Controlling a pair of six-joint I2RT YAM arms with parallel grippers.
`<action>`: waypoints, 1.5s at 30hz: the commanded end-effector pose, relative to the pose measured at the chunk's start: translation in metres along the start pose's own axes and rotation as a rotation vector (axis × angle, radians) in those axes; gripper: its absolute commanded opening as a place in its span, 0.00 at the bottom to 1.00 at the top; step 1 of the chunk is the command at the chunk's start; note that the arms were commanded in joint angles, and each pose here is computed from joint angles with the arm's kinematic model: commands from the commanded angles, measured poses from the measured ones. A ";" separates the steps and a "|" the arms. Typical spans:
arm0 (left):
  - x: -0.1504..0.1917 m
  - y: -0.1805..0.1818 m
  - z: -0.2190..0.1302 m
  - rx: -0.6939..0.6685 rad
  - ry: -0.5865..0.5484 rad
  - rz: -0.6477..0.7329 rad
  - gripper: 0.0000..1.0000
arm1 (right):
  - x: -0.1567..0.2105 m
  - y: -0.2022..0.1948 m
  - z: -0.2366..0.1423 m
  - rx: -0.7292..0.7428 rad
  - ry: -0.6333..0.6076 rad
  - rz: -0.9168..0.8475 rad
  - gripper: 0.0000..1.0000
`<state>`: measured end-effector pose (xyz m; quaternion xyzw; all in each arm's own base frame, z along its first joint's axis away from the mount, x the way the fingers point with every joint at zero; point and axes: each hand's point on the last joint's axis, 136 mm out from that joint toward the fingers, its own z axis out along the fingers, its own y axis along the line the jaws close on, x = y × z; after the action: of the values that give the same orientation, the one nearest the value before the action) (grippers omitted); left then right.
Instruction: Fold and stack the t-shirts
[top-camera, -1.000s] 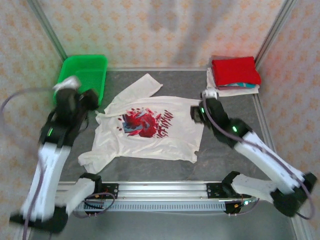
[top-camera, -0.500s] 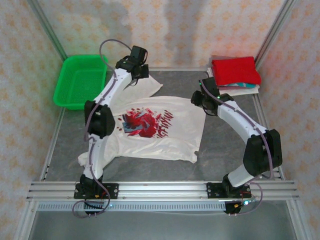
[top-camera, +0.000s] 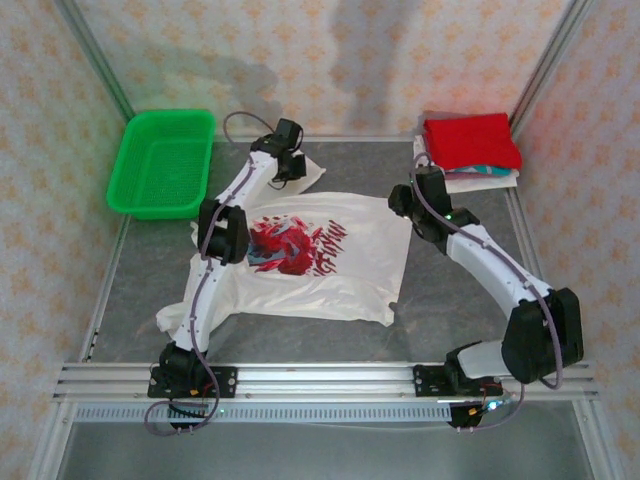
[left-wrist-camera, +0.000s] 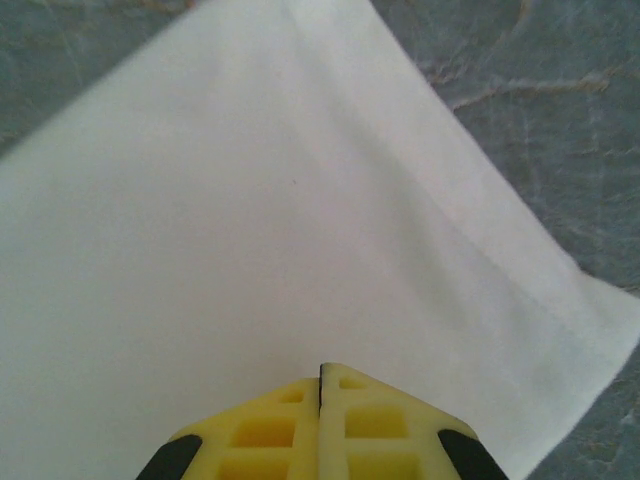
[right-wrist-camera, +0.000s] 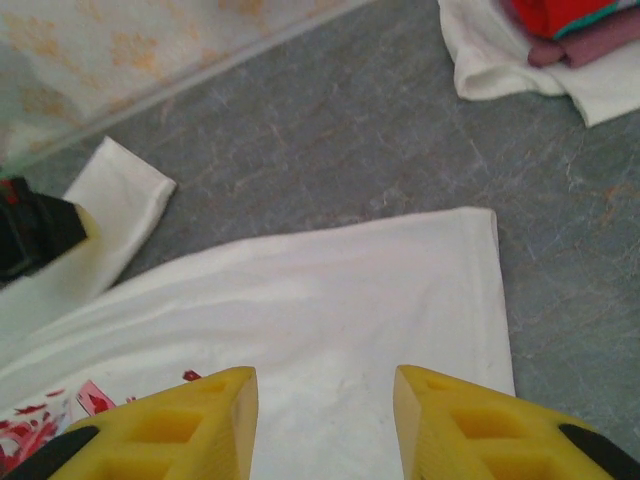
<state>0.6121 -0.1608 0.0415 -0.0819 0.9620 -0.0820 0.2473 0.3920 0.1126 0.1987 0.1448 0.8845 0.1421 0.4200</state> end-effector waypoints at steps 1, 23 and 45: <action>0.007 0.001 0.008 0.007 0.033 -0.030 0.00 | -0.018 0.001 -0.011 -0.011 -0.097 0.026 0.40; -0.077 0.107 0.053 0.100 -0.200 -0.498 0.00 | 0.018 -0.019 0.005 0.037 -0.013 0.017 0.42; -0.169 0.021 -0.172 0.305 -0.506 -0.299 0.08 | 0.046 -0.048 0.146 0.377 0.325 -0.016 0.42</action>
<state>0.6991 -0.0802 0.1655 -0.2480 0.8407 -0.2339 0.4207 0.4759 0.1243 0.0781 0.1612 0.9466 0.0309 0.2776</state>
